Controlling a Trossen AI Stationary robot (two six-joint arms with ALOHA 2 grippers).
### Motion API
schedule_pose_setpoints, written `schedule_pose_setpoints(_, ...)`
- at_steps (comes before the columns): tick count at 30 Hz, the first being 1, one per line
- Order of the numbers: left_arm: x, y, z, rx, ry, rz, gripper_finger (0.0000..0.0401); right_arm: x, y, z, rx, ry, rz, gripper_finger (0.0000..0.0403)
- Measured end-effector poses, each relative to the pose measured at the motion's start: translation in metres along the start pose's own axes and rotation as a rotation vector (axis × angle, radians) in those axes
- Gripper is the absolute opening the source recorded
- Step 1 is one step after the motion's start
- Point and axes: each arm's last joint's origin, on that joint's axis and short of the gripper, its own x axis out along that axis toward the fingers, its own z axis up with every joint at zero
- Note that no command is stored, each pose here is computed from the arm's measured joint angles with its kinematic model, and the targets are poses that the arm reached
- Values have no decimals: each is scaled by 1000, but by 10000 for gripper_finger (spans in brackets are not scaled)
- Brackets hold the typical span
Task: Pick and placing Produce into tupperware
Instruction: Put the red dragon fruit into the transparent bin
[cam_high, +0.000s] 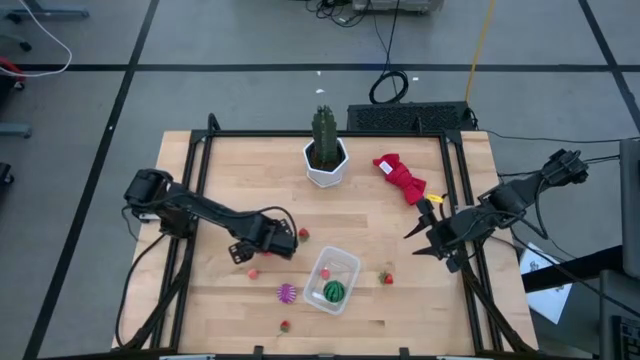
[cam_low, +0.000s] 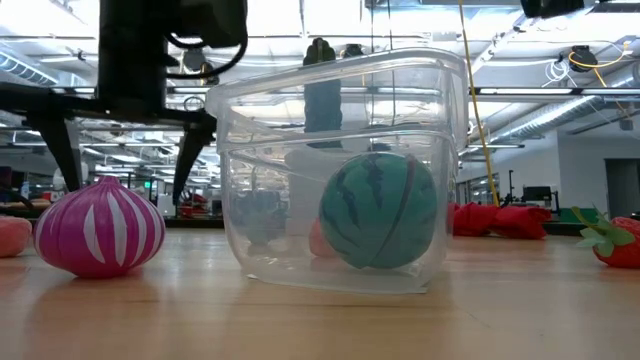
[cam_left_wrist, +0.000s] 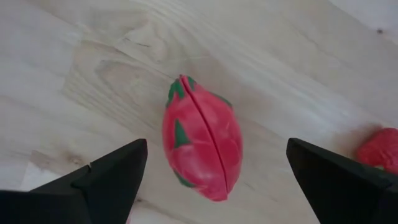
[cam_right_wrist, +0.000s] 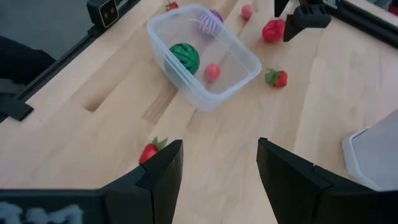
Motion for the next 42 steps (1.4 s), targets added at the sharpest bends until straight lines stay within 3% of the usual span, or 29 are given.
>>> schedule_pose_setpoints(10,13,-5,-5,-7,16,40,392,-9,0,-12,34,-46,-1,196)
schedule_pose_setpoints(19,18,-5,-4,22,19,76,392,-22,1,-14,48,-122,122,196)
schedule_pose_setpoints(42,19,-3,-2,20,-18,91,392,-24,1,-14,48,-129,121,196)
